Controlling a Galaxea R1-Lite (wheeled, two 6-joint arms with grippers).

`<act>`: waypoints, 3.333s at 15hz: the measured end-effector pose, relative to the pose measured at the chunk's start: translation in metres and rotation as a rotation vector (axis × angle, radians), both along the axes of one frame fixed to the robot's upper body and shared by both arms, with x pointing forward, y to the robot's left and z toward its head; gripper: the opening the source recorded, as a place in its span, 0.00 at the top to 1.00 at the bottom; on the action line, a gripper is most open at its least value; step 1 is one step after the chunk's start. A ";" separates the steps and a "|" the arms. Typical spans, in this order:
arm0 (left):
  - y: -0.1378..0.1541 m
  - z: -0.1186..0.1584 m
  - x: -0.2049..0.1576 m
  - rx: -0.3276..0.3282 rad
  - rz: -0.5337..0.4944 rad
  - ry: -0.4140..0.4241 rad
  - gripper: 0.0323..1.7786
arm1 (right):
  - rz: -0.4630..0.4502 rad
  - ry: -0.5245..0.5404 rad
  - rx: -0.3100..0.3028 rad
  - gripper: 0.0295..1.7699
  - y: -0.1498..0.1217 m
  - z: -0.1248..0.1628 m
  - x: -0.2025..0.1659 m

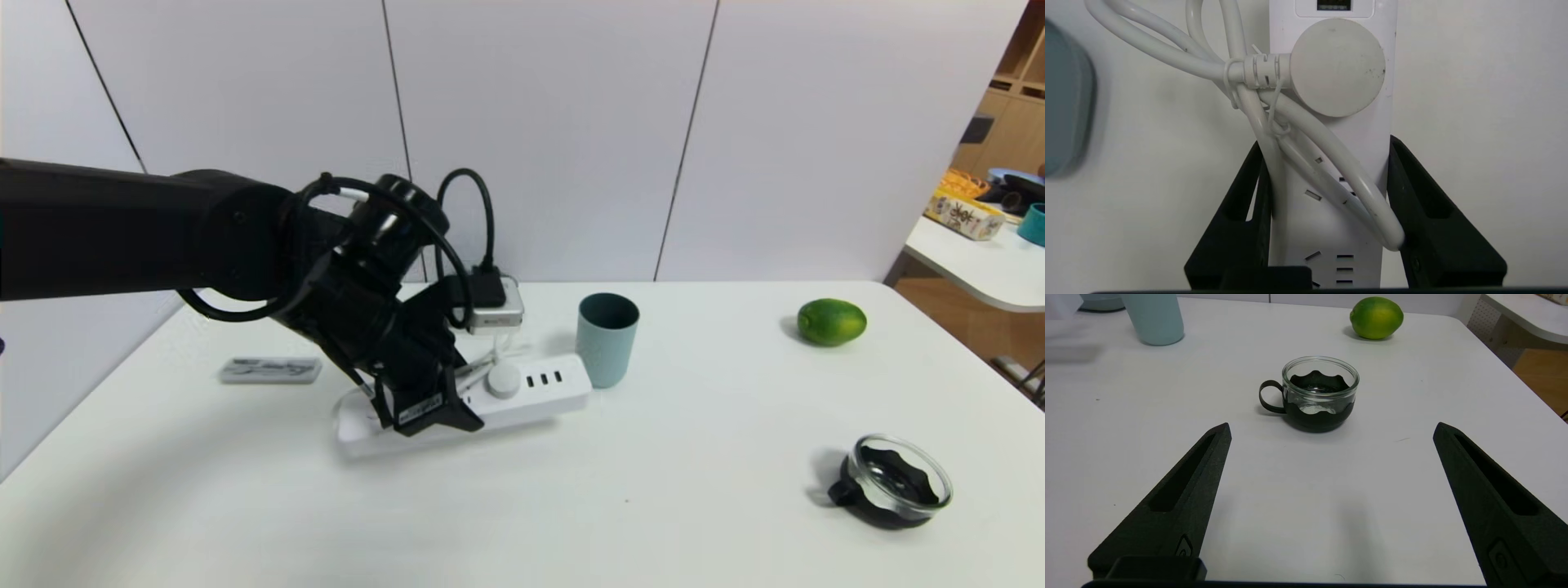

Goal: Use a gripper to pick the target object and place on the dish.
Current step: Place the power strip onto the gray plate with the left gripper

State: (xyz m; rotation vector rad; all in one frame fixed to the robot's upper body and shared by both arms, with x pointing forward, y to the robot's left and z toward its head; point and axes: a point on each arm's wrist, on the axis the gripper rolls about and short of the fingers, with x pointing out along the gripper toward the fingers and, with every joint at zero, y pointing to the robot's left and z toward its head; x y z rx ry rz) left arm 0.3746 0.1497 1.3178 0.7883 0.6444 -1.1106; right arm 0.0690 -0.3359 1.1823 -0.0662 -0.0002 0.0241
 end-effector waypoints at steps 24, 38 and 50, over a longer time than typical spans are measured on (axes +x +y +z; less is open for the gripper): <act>0.053 -0.023 0.168 -0.018 -0.166 -0.572 0.53 | 0.000 0.000 0.000 0.03 0.000 0.000 0.000; 0.048 -0.040 0.181 -0.013 -0.183 -0.605 0.53 | 0.000 0.000 -0.001 0.03 0.000 0.000 0.000; 0.047 -0.051 0.185 -0.018 -0.192 -0.580 0.37 | 0.000 0.000 -0.001 0.03 0.000 0.000 0.000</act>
